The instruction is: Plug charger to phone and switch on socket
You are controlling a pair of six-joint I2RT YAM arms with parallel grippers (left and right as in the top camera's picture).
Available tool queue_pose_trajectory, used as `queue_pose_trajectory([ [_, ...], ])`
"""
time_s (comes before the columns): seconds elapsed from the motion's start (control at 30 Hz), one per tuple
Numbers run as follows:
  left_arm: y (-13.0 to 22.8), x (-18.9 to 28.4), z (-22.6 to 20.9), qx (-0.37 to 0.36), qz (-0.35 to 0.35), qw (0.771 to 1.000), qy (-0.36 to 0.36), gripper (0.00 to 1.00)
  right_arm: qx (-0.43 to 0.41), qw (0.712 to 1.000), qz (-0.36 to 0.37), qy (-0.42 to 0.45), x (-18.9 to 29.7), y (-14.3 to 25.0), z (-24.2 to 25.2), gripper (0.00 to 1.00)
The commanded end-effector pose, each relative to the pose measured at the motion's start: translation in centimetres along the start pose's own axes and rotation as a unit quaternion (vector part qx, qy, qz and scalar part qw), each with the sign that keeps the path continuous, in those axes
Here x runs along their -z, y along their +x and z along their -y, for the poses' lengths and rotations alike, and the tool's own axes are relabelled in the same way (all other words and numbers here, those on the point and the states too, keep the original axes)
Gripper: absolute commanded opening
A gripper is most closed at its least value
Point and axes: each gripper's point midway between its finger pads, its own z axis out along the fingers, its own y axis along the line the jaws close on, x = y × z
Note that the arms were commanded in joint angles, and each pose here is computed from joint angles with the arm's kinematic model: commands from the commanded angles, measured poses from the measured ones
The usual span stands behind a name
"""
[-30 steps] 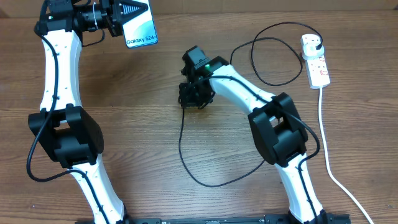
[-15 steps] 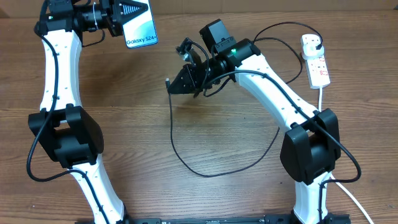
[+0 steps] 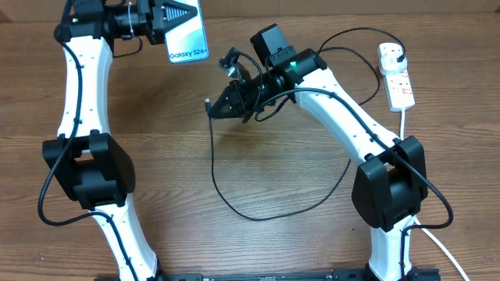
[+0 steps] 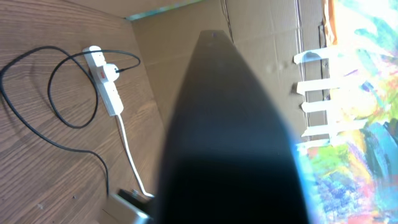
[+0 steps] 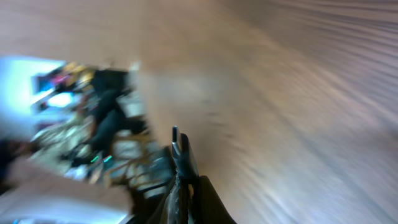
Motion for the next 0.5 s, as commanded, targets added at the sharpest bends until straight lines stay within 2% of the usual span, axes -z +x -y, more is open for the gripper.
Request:
queue_pose_trajectory([
  [0.0,0.6,0.1,1.8,-0.028,-0.012,0.999,0.019,0.04,-0.049,0.989,0.024,0.135,-0.1,0.0,4.6,0.04],
  [0.1,0.6,0.1,1.8,-0.028,-0.012,0.999,0.019,0.04,-0.081,0.981,0.022,0.178,-1.0,1.1,6.8,0.04],
  [0.27,0.6,0.1,1.8,-0.029,-0.012,0.999,0.019,0.04,-0.159,0.950,0.047,0.265,-2.1,3.4,12.6,0.04],
  [0.47,0.6,0.1,1.8,-0.029,-0.012,0.999,0.019,0.04,-0.192,0.929,0.076,0.307,-2.9,5.3,17.1,0.04],
])
